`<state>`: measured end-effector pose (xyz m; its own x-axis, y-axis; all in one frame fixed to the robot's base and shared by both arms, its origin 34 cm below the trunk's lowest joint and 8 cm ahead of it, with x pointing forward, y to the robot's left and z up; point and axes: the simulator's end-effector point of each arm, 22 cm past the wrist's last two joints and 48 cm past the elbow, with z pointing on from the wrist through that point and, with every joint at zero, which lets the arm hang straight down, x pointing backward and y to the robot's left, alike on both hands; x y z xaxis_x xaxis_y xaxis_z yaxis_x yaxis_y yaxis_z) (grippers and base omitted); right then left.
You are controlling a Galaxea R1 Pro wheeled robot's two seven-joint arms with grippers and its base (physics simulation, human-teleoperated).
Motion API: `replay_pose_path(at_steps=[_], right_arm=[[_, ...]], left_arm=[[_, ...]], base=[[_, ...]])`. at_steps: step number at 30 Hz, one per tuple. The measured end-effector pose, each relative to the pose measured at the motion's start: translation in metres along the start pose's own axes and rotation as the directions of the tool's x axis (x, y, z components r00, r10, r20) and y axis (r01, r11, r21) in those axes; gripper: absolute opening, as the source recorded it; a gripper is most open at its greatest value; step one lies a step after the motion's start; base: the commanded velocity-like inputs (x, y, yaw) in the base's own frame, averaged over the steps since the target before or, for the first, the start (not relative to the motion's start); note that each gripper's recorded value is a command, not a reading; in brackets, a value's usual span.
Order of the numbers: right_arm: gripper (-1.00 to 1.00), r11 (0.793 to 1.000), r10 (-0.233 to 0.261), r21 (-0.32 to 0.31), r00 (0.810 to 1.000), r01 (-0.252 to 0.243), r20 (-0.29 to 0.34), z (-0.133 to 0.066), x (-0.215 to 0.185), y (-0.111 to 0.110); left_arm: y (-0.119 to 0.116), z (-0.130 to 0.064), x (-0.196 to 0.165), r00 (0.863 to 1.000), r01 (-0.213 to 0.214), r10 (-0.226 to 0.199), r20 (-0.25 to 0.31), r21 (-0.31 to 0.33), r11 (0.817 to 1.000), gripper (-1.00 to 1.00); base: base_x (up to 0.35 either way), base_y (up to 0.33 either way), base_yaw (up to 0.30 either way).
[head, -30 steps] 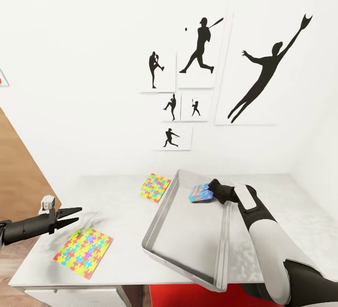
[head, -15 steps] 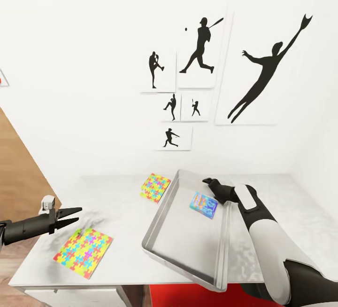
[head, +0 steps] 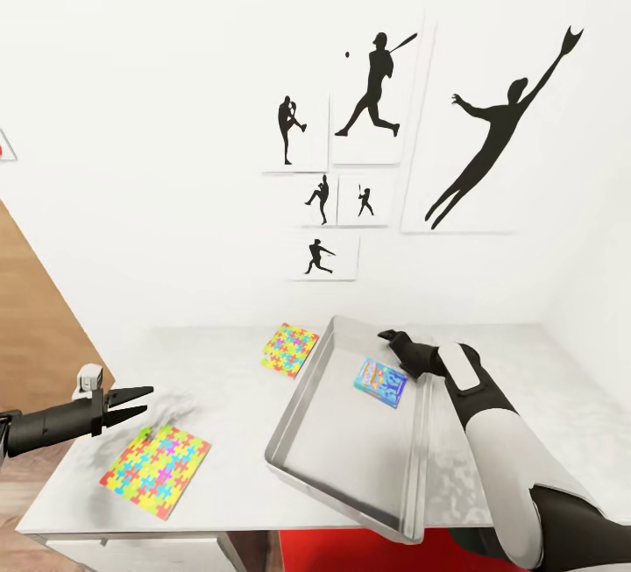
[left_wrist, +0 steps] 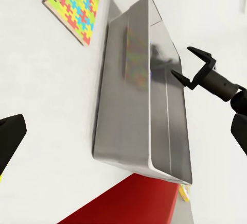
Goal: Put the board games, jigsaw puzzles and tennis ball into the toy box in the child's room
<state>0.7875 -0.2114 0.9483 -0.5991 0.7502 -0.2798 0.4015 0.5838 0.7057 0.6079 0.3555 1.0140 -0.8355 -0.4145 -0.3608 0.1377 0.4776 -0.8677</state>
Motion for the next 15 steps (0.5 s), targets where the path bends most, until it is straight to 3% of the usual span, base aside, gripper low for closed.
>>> replay_pose_path(at_steps=[5, 9, 15], right_arm=[[1.0, 0.998, -0.025, -0.053, 0.998, 0.028, 0.051, -0.013, -0.021, 0.023], [1.0, 0.985, -0.082, -0.146, 0.992, 0.096, 0.097, -0.044, -0.045, 0.07], [1.0, 0.966, -0.137, -0.202, 0.981, 0.163, 0.134, -0.081, -0.045, 0.081]], left_arm=[[0.0, 0.0, 0.0, 1.0, 0.0, 0.0, 0.0, 0.001, 1.0, 1.0], [-0.002, 0.0, 0.0, 1.0, -0.003, 0.003, 0.001, 0.002, 1.0, 1.0], [-0.006, -0.001, -0.001, 1.0, -0.008, 0.008, 0.005, 0.008, 1.0, 1.0]], base=[[0.0, 0.0, -0.003], [0.0, 0.0, -0.054], [0.0, 0.0, -0.088]])
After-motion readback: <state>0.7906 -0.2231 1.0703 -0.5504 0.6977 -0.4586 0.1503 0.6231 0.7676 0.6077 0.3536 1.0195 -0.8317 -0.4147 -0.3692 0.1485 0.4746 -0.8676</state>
